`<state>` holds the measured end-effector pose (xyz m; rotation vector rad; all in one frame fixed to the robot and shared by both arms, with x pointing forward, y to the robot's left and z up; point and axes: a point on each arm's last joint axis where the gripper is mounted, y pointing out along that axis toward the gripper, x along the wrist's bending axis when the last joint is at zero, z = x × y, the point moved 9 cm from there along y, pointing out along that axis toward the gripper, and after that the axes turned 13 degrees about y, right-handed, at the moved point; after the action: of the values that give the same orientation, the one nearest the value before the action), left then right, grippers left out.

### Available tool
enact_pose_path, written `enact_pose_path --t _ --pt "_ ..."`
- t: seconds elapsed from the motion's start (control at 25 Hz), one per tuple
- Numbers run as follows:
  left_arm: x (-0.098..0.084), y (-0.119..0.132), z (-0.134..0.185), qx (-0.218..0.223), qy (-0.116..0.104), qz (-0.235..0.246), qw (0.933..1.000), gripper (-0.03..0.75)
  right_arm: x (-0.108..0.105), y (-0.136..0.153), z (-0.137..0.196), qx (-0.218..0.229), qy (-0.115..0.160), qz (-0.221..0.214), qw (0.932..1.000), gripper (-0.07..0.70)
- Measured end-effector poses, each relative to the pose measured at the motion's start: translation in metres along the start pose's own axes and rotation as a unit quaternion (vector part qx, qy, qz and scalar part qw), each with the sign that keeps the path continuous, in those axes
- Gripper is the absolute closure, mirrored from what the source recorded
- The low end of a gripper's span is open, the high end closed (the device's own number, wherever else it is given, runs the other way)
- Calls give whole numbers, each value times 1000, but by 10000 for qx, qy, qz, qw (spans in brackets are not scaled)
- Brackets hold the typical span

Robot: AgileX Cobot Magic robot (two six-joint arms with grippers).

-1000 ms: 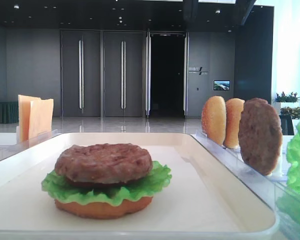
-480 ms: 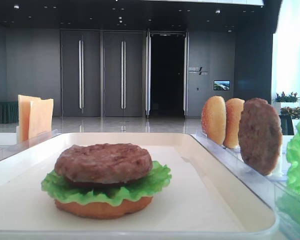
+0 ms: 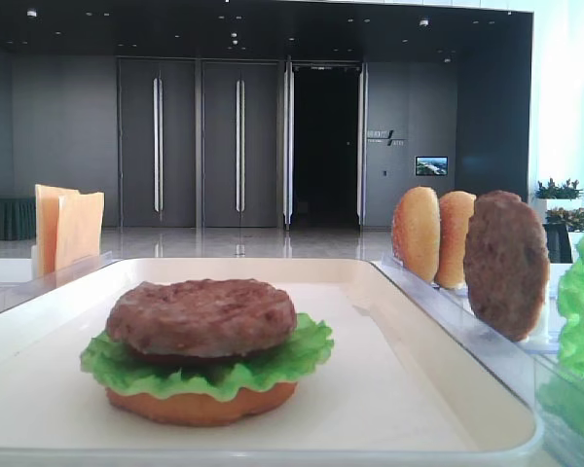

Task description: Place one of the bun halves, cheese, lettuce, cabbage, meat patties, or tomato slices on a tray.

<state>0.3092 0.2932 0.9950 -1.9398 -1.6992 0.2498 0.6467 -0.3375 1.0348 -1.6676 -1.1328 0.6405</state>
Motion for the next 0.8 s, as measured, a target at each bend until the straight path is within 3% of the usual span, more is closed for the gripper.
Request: enact_pose_path --t 0.24,0.48,0.6,0.8 --pt "0 0 0 0 5 0 10000 325 3 -8 1 -78 -51 -34 10000 40" --pt "0 0 0 0 5 0 10000 325 14 -60 5 -648 -283 -243 9972 40" --pt "0 0 0 0 5 0 10000 325 14 -96 13 -1141 -562 -131 9918 40" --pt "0 0 0 0 5 0 10000 325 3 -165 25 -2087 -760 -34 9750 40"
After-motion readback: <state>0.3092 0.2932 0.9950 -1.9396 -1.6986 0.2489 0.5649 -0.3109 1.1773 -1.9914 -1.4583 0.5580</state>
